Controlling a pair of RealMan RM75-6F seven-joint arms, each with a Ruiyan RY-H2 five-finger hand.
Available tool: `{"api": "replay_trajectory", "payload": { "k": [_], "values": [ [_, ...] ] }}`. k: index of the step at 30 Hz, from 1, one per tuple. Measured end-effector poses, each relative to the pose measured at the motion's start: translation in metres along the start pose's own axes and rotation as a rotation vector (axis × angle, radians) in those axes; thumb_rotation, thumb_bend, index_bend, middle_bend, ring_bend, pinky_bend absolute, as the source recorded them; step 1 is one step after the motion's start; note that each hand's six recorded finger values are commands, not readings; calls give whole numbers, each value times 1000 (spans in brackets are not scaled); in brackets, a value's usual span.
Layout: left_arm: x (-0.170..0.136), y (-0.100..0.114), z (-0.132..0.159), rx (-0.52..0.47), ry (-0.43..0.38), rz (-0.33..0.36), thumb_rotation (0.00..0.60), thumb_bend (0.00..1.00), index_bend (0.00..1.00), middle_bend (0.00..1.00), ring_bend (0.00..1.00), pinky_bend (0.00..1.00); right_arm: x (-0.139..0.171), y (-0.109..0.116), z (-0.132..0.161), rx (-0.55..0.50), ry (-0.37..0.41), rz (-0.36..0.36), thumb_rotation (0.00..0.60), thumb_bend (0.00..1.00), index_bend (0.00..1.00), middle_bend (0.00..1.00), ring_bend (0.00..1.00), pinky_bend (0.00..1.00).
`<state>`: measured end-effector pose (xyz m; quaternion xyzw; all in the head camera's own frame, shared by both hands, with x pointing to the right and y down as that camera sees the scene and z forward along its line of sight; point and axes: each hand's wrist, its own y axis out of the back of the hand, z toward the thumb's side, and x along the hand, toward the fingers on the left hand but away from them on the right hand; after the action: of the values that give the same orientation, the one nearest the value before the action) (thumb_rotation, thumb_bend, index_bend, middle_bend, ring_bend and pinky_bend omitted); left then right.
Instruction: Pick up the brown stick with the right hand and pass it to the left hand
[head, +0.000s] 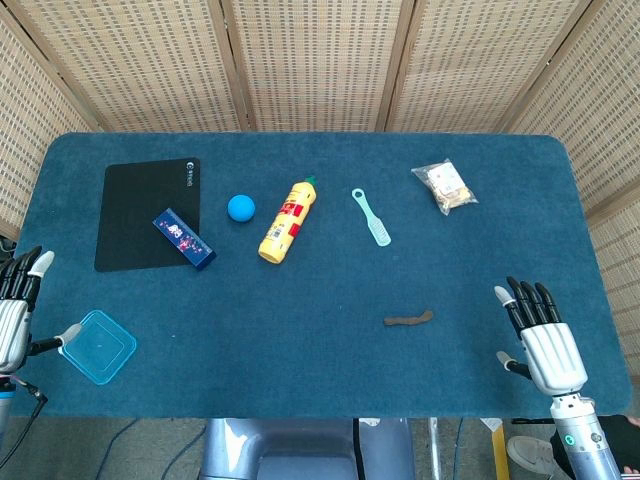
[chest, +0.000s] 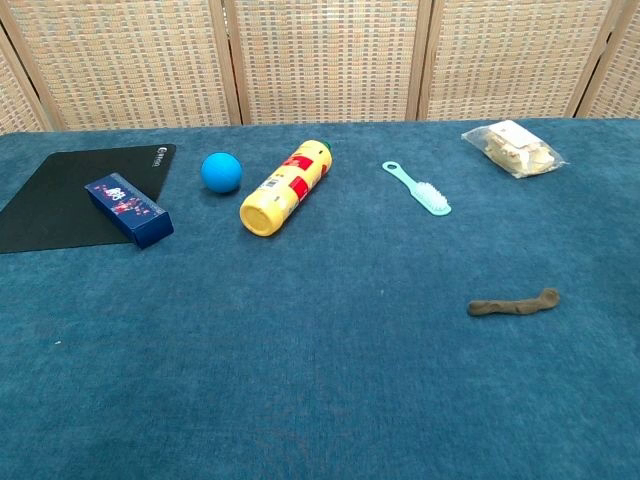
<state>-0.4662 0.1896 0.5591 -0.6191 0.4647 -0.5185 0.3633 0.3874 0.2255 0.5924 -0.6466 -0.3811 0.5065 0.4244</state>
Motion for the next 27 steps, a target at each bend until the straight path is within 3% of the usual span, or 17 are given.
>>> {"api": "replay_trajectory", "payload": {
  "k": [8, 14, 17, 21, 27],
  "values": [
    [2, -3, 1, 11, -2, -3, 600, 0, 0, 0, 0, 0, -9, -7, 10, -18, 44, 32, 600, 0, 48, 0, 0, 0],
    [8, -7, 2, 23, 0, -10, 600, 0, 0, 0, 0, 0, -39, -13, 39, -58, 144, 106, 600, 8, 200, 0, 0, 0],
    [9, -8, 2, 27, 4, -11, 600, 0, 0, 0, 0, 0, -59, -17, 58, -107, 192, 166, 600, 118, 310, 0, 0, 0],
    [10, -8, 1, 30, 14, -10, 600, 0, 0, 0, 0, 0, -90, -23, 84, -168, 234, 256, 600, 202, 358, 0, 0, 0],
    [13, -10, -4, 35, 26, -18, 600, 0, 0, 0, 0, 0, -124, -33, 104, -207, 214, 342, 600, 267, 437, 0, 0, 0]
  ]
}}
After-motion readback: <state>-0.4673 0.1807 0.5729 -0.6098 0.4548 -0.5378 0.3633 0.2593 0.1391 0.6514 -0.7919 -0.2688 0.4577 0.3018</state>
